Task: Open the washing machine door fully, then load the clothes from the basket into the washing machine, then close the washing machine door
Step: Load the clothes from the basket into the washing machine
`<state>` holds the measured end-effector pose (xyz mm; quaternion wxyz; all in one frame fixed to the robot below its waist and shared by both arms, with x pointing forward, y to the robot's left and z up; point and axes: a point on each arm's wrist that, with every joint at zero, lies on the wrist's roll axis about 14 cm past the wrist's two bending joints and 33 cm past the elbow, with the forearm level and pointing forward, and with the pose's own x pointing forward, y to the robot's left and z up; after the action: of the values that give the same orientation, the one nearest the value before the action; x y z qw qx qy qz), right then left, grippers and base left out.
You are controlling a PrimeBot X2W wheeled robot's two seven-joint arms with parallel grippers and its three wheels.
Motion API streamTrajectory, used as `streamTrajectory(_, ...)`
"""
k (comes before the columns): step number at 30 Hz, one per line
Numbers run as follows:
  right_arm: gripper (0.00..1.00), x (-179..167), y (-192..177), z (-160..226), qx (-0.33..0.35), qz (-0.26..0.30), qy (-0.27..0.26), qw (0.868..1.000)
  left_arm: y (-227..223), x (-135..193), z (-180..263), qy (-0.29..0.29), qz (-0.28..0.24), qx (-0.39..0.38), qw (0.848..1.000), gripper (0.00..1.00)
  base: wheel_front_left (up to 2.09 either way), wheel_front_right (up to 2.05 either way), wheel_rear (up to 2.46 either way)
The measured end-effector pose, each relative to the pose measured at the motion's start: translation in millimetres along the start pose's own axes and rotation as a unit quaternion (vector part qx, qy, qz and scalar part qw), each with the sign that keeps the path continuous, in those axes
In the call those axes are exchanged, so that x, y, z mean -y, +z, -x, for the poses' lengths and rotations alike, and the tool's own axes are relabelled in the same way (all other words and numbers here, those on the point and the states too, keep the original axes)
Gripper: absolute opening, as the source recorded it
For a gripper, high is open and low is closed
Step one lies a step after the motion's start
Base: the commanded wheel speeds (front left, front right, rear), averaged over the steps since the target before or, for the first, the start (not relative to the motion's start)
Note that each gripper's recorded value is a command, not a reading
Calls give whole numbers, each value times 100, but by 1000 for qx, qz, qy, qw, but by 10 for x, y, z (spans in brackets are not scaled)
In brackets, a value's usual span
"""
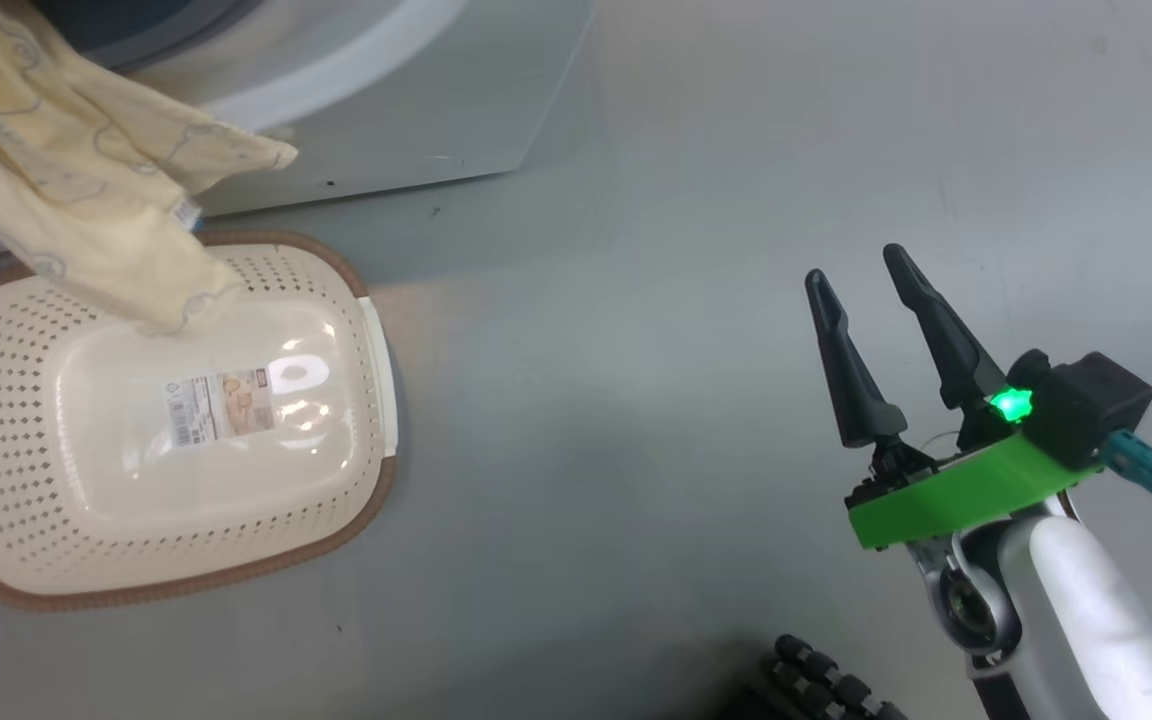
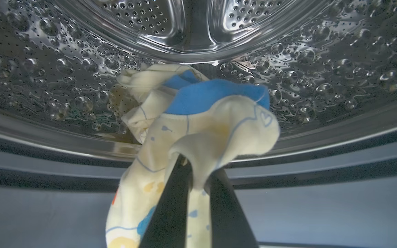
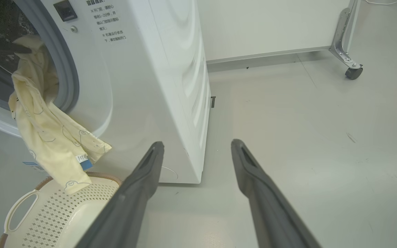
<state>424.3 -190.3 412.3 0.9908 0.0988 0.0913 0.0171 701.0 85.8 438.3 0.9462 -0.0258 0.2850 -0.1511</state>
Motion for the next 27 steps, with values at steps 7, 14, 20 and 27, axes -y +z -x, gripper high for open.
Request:
streamTrajectory(7,100,88,-16,-15,1,-1,-12,1000,111,-74,-160,18,-5,41,999,0,0,0,0)
streamTrajectory(14,100,179,-124,-14,-14,-9,-29,999,430,-99,-377,28,-20,138,990,0,0,0,0)
streamTrajectory(20,100,269,-242,10,-34,-13,-46,998,918,-71,-422,33,-37,286,957,0,0,0,0)
streamTrajectory(27,100,336,-317,-13,-43,-11,-55,998,1231,-3,-374,37,-109,399,910,0,0,0,0)
